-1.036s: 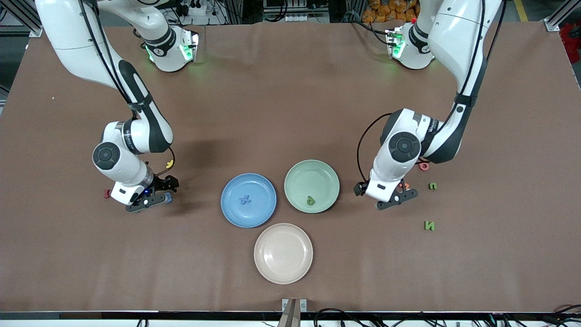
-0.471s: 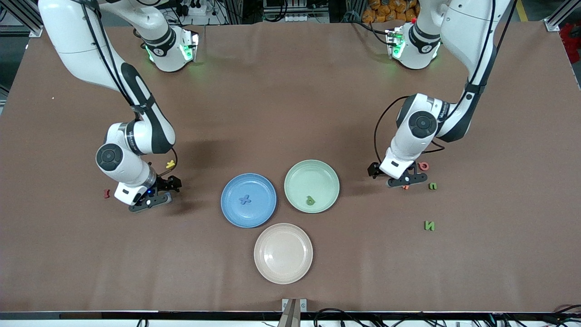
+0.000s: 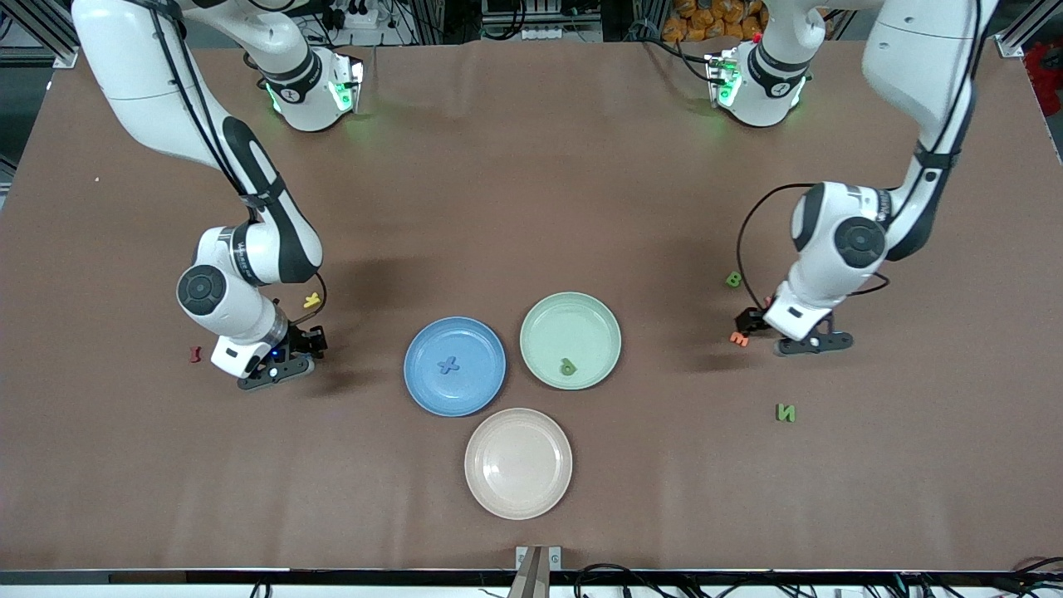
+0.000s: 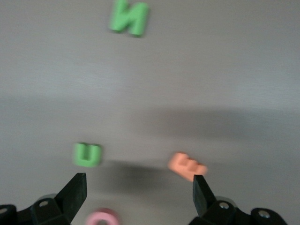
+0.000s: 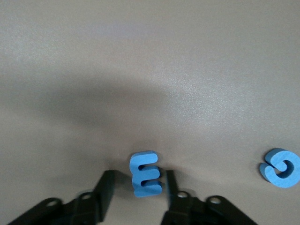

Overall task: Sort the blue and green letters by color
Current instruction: 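Grasp the blue E with the right gripper while the left gripper reaches green u, then lower the E onto the blue plate while the left gripper grasps the u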

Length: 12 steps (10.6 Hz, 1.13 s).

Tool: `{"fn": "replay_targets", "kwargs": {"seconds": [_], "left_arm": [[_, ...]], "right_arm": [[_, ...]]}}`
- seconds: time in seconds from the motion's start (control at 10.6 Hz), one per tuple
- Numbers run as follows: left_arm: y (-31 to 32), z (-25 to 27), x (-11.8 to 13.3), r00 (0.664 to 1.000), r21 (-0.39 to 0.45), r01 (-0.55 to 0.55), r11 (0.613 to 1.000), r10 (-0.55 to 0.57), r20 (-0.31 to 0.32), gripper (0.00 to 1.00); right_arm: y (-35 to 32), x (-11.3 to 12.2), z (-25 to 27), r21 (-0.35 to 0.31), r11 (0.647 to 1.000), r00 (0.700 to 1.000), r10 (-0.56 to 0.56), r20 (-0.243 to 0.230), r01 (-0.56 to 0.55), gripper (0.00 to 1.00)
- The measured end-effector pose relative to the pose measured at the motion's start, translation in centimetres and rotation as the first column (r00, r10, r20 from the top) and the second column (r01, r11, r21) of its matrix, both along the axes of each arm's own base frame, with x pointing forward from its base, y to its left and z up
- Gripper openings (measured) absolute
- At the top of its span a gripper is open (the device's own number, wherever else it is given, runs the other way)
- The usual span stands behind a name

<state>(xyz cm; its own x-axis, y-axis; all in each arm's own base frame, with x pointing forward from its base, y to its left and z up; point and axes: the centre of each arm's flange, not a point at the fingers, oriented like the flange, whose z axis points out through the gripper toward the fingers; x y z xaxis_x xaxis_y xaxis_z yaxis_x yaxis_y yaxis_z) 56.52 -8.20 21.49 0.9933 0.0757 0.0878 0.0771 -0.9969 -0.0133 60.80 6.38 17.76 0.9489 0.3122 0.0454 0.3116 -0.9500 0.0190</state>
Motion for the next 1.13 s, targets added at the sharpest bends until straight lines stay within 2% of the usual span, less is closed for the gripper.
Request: {"fn": "replay_targets", "kwargs": {"seconds": [0.19,0.66,0.94,1.13], "left_arm": [[4.2,-0.2,0.4,1.000,0.005,-0.013,1.000,0.013,-0.005,1.00],[5.7,-2.3,1.2,0.999,0.009,0.035,0.999,-0.034,-0.030,1.00],[5.9,-3.5,2.5,0.998,0.008,0.047,0.999,-0.047,-0.036,1.00],[6.0,-4.1,2.6,0.996,0.009,0.062,0.998,-0.061,-0.058,1.00]], "right_arm": [[0.1,0.0,0.0,0.016,1.000,1.000,-0.022,0.000,0.022,0.26],[0.3,0.4,0.1,0.023,0.999,1.000,-0.027,0.013,0.027,0.27],[1.6,2.4,2.2,0.032,0.998,0.997,-0.060,-0.045,0.061,0.27],[4.3,3.9,4.6,0.045,0.993,0.993,-0.110,-0.037,0.112,0.27]]}}
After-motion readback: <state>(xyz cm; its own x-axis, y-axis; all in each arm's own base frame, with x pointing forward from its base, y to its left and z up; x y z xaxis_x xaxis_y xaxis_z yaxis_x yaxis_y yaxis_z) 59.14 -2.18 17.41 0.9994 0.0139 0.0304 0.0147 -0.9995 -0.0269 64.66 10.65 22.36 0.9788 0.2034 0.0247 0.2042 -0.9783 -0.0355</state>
